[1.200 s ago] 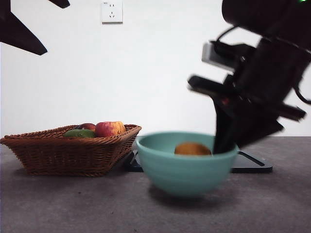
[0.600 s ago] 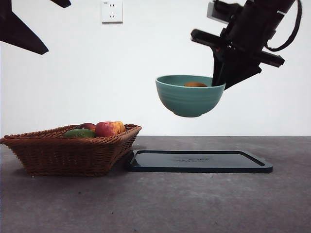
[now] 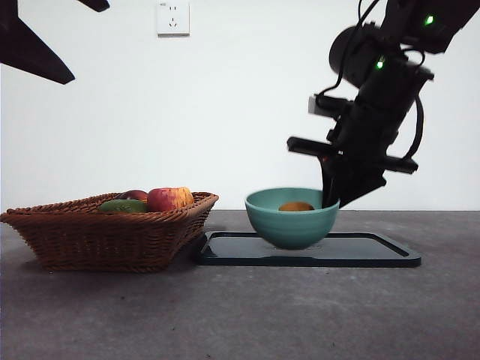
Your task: Pick up the wifruite, put it on the bowl, pick up the plate, put it on desk
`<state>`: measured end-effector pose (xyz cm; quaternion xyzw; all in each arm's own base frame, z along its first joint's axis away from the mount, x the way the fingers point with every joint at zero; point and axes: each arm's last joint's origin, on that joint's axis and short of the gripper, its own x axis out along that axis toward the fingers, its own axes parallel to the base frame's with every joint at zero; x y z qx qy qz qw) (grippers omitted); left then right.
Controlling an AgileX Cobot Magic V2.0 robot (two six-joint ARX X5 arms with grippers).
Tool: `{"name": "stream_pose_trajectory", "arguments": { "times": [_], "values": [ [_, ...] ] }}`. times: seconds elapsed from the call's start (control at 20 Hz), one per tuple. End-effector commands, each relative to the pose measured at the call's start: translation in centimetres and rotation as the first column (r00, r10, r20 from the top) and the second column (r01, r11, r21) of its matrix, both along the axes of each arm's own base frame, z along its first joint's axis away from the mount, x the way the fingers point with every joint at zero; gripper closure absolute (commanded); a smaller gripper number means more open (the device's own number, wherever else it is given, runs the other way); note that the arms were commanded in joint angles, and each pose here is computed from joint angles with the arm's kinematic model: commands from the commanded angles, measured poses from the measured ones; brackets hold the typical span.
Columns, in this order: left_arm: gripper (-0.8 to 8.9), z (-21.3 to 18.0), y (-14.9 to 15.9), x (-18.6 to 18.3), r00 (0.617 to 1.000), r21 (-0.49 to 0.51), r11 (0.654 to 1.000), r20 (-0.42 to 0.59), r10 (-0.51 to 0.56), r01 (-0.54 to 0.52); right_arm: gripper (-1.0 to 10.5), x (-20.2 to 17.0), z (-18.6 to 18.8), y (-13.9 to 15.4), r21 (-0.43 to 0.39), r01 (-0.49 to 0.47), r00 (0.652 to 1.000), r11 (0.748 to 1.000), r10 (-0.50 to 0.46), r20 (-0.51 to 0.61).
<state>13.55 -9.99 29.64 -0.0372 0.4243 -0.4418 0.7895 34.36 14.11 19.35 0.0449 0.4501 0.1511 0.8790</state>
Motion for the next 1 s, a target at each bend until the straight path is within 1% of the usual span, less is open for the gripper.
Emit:
{"name": "stream_pose_trajectory", "arguments": {
  "times": [0.05, 0.25, 0.3, 0.4, 0.6, 0.7, 0.8, 1.0],
  "values": [
    [4.7, 0.1, -0.1, 0.0, 1.0, 0.001, 1.0, 0.015, -0.021, 0.021, 9.4, 0.6, -0.3, 0.5, 0.01, 0.001, 1.0, 1.0, -0.001, 0.002],
    [4.7, 0.1, -0.1, 0.0, 1.0, 0.001, 1.0, 0.015, -0.021, 0.021, 9.3, 0.6, -0.4, 0.5, 0.015, -0.006, 1.0, 1.0, 0.006, -0.011],
    [4.7, 0.1, -0.1, 0.0, 1.0, 0.001, 1.0, 0.014, -0.021, 0.021, 9.0, 0.5, -0.4, 0.5, 0.023, -0.015, 1.0, 1.0, 0.015, -0.016],
    [4.7, 0.1, -0.1, 0.0, 1.0, 0.001, 1.0, 0.015, -0.021, 0.021, 7.7, 0.5, -0.4, 0.6, 0.034, -0.001, 1.0, 0.999, 0.002, -0.023],
    [4.7, 0.1, -0.1, 0.0, 1.0, 0.001, 1.0, 0.014, -0.021, 0.021, 7.7, 0.2, 0.5, 0.5, 0.037, -0.001, 1.0, 0.999, 0.001, -0.012],
    [4.7, 0.1, -0.1, 0.0, 1.0, 0.001, 1.0, 0.015, -0.021, 0.021, 7.7, -0.4, 2.2, 0.1, 0.049, 0.0, 1.0, 0.999, -0.001, 0.024],
    [4.7, 0.1, -0.1, 0.0, 1.0, 0.001, 1.0, 0.014, -0.021, 0.021, 7.7, -1.5, 5.0, -0.6, 0.067, -0.003, 0.997, 0.998, -0.002, 0.08],
    [4.7, 0.1, -0.1, 0.0, 1.0, 0.001, 1.0, 0.015, -0.021, 0.021, 7.7, -5.6, 10.5, -2.1, 0.092, -0.028, 0.989, 0.995, 0.014, 0.149]
  ]
}}
